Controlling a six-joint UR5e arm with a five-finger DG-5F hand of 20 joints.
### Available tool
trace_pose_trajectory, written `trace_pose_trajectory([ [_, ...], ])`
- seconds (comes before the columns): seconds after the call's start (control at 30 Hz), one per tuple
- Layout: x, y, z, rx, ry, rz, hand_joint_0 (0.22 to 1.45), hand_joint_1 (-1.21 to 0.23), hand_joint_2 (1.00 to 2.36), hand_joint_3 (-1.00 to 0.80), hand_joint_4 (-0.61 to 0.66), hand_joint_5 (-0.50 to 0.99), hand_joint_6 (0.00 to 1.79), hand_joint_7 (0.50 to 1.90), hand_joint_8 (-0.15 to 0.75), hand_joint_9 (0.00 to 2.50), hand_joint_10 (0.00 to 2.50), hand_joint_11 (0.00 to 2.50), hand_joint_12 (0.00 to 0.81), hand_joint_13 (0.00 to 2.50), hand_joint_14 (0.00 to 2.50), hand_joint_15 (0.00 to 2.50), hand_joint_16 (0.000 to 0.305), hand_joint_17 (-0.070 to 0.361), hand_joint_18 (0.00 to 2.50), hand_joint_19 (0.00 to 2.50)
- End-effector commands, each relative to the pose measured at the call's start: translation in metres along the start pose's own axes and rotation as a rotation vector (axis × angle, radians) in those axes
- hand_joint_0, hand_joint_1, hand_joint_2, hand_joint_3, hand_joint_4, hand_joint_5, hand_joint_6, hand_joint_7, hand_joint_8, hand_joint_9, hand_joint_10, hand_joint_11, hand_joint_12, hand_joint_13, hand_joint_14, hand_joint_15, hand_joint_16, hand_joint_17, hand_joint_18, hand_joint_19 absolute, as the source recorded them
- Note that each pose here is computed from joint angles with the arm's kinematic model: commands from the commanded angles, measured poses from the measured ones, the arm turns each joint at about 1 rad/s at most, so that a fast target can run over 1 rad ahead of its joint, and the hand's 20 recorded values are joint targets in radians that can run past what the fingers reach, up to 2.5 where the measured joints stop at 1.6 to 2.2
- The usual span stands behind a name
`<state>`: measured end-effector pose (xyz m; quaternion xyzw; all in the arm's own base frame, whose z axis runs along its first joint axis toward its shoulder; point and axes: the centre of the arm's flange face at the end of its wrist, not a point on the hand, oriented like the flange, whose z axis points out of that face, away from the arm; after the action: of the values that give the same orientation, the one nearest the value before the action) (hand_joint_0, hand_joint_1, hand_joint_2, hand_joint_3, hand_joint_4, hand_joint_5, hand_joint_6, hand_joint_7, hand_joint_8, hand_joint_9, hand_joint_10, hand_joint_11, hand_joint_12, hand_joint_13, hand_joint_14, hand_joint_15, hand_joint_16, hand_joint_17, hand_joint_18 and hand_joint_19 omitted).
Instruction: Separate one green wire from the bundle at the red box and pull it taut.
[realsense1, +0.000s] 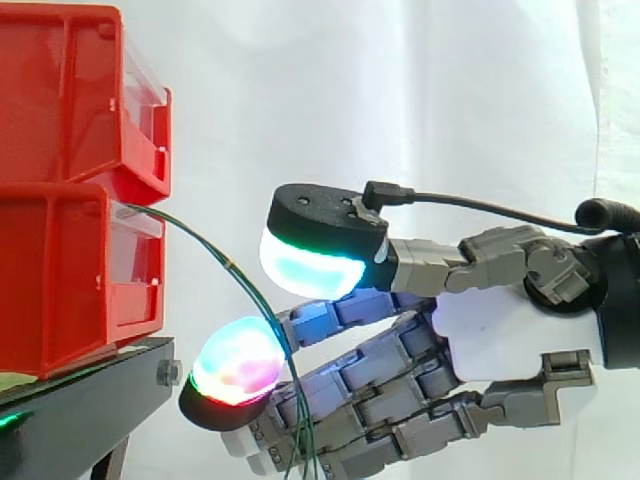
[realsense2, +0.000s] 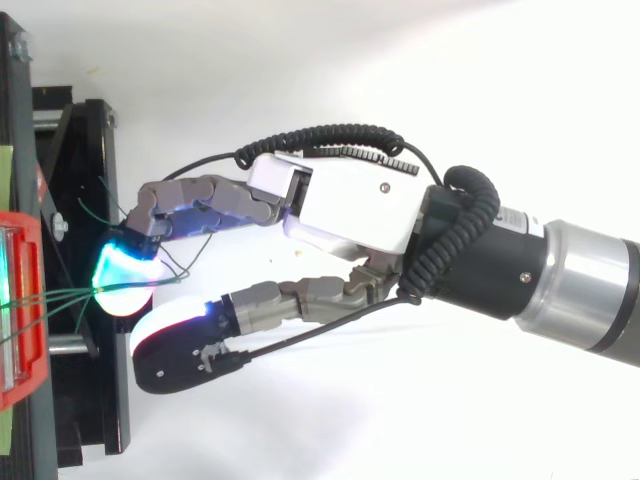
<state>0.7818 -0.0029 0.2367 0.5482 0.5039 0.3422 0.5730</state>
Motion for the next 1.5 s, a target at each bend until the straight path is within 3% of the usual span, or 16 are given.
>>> trace_pose_trajectory([
  [0.0, -0.002, 0.004, 0.000, 0.012, 0.001, -0.007, 0.56, -0.61, 1.00, -0.49, 0.22, -0.10, 0.50, 1.07, 0.232, 0.62, 0.00, 0.00, 0.302, 0.24, 0.00, 0.00, 0.047, 0.105, 0.17, 0.15],
  [0.5, -0.021, 0.022, 0.006, 0.022, -0.007, -0.032, 0.56, -0.61, 1.00, -0.48, 0.21, -0.09, 0.50, 1.15, 0.237, 0.64, 0.00, 0.00, 0.303, 0.25, 0.00, 0.00, 0.046, 0.104, 0.18, 0.15],
  [0.73, -0.014, 0.022, 0.004, 0.020, -0.007, -0.062, 0.56, -0.62, 1.00, -0.49, 0.21, -0.09, 0.50, 1.13, 0.235, 0.64, 0.00, 0.00, 0.303, 0.26, 0.00, 0.00, 0.046, 0.105, 0.19, 0.16],
  [0.87, -0.011, 0.017, 0.006, -0.005, -0.019, -0.066, 0.56, -0.62, 1.00, -0.48, 0.22, -0.09, 0.50, 1.10, 0.236, 0.64, 0.00, 0.00, 0.304, 0.26, 0.00, 0.00, 0.047, 0.105, 0.19, 0.16],
  [0.93, -0.009, 0.004, 0.006, -0.025, -0.023, -0.053, 0.56, -0.62, 1.00, -0.48, 0.21, -0.09, 0.50, 1.10, 0.235, 0.64, 0.00, 0.00, 0.303, 0.26, 0.00, 0.00, 0.047, 0.105, 0.19, 0.16],
  [0.97, -0.009, 0.004, 0.006, -0.025, -0.023, -0.053, 0.56, -0.62, 1.00, -0.48, 0.22, -0.09, 0.50, 1.09, 0.236, 0.64, 0.00, 0.00, 0.304, 0.26, 0.00, 0.00, 0.047, 0.105, 0.19, 0.16],
  [1.1, -0.004, -0.008, 0.008, -0.078, -0.029, -0.023, 0.55, -0.62, 1.00, -0.48, 0.22, -0.09, 0.50, 1.09, 0.236, 0.64, 0.00, 0.00, 0.304, 0.26, 0.00, 0.00, 0.047, 0.105, 0.19, 0.16],
  [1.47, -0.004, -0.004, 0.009, -0.085, -0.030, -0.017, 0.55, -0.62, 1.00, -0.47, 0.22, -0.09, 0.50, 1.10, 0.234, 0.64, 0.00, 0.00, 0.302, 0.26, 0.00, 0.00, 0.047, 0.105, 0.19, 0.16],
])
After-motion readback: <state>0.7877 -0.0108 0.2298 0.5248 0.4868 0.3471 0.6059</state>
